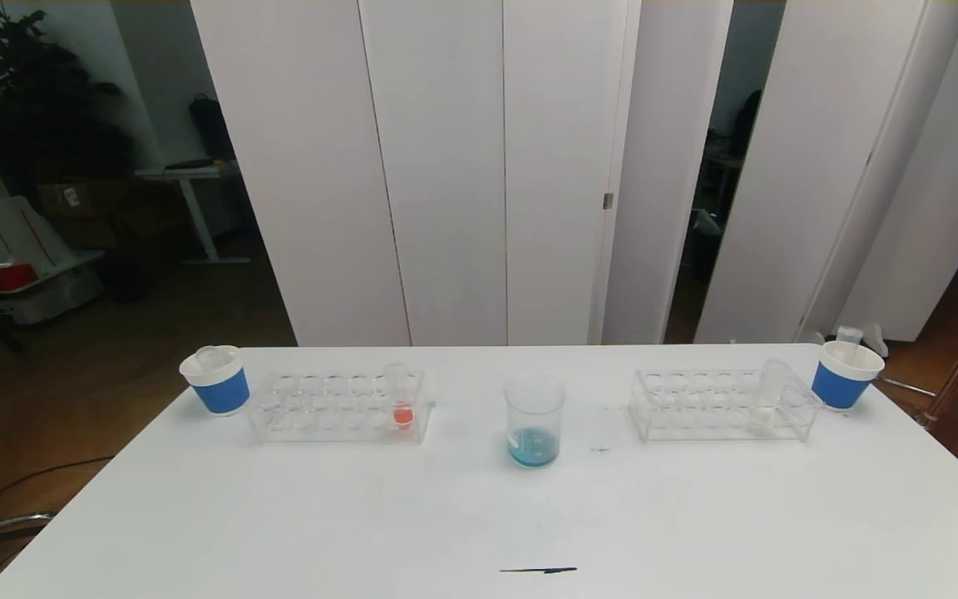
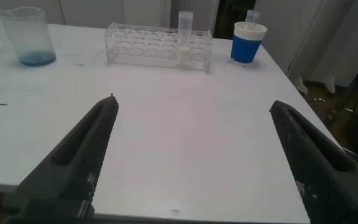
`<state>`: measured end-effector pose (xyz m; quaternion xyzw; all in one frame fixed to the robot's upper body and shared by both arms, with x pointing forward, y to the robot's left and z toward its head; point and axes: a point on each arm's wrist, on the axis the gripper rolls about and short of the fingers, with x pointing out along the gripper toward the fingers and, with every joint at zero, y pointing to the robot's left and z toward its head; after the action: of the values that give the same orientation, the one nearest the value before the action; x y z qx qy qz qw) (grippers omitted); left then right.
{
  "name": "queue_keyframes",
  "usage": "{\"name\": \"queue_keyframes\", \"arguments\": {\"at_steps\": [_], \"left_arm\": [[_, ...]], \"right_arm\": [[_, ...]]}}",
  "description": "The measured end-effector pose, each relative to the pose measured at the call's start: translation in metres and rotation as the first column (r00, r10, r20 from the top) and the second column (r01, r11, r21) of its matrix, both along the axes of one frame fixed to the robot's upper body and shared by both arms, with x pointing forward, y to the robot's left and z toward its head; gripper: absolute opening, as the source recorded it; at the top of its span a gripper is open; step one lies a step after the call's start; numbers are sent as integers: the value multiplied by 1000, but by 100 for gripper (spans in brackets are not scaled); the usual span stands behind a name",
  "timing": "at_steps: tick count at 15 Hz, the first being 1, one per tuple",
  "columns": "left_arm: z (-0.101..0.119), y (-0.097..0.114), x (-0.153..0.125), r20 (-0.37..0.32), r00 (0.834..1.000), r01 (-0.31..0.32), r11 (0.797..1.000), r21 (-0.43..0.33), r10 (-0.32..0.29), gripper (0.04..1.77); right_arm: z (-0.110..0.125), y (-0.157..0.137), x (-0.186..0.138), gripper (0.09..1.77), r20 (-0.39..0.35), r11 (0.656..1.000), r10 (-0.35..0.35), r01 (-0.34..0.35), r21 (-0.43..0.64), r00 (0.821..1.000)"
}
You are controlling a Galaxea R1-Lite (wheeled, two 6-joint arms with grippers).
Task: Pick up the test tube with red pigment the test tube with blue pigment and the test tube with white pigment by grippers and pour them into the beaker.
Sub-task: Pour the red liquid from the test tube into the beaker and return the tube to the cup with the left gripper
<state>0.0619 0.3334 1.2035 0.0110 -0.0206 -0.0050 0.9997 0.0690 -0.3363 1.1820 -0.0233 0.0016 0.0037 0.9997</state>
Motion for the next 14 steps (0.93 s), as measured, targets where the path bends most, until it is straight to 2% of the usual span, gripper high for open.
{"name": "queue_keyframes", "arguments": {"at_steps": [4, 7, 11, 14], "left_arm": [[47, 0, -2, 20, 1000, -2, 1000, 2, 2, 174], [89, 0, 14, -1, 1000, -1, 1000, 0, 1, 174], [142, 0, 66, -29, 1000, 4, 1000, -7, -4, 174], [167, -6, 120, -86, 995, 56, 998, -34, -59, 174]], "right_arm": [[0, 0, 0, 175, 0, 1000, 0, 0, 0, 1000], [0, 0, 0, 175, 0, 1000, 0, 0, -1, 1000], [0, 0, 0, 175, 0, 1000, 0, 0, 0, 1000], [0, 0, 0, 175, 0, 1000, 0, 0, 0, 1000]]}}
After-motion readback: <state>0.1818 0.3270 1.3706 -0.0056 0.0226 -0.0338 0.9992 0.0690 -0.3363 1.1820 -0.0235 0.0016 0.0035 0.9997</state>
